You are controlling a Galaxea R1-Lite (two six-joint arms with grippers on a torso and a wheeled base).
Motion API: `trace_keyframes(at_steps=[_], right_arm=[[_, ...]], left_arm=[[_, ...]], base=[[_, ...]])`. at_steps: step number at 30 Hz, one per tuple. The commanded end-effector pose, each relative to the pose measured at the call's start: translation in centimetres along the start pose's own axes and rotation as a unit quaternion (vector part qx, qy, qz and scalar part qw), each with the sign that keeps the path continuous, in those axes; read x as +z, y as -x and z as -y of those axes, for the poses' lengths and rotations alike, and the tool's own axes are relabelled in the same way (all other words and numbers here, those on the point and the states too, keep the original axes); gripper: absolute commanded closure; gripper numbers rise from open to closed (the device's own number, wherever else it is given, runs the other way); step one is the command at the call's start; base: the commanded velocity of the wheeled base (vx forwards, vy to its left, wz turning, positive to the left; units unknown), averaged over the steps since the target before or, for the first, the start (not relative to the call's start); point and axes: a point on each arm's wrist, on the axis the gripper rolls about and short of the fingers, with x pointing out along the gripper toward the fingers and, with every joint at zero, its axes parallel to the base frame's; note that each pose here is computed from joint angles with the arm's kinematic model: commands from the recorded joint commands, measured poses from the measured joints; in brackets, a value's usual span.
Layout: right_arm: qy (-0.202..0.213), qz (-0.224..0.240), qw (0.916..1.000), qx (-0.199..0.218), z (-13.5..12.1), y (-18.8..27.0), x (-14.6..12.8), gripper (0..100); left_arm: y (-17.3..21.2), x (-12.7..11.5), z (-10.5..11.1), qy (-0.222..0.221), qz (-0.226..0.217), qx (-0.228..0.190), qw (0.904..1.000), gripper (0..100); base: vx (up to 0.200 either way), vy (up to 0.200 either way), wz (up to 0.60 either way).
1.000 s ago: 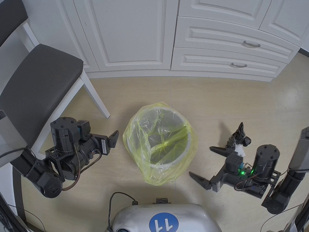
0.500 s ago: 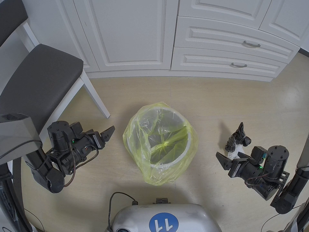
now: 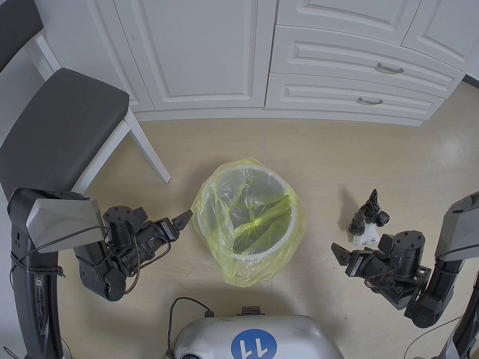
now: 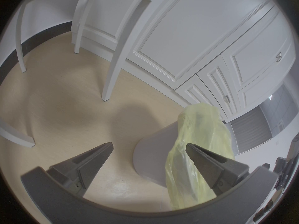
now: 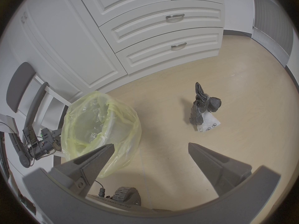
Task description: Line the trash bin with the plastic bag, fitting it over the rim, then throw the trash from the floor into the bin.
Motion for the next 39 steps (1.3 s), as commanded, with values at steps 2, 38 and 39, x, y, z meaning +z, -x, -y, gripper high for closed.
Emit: trace_keyframes(at_steps=[2, 38, 39], right_arm=[[0.001, -0.007, 1.0000, -0.004, 0.2, -0.5, -0.6, 0], [0.007, -0.042, 0.9988, -0.023, 0.8, -1.8, -2.5, 0], [0.006, -0.043, 0.9987, -0.025, 0.9, -1.8, -2.6, 0]], left_arm=[[-3.0, -1.9, -1.6, 0.011, -0.001, 0.001, 0.9999, 0], [-5.4, -0.5, 0.7, -0.203, 0.016, 0.171, 0.9640, 0], [-5.2, -0.2, 1.6, -0.221, 0.030, 0.187, 0.9566, 0]], base=[[0.000, 0.000, 0.00], [0.000, 0.000, 0.00], [0.000, 0.000, 0.00]])
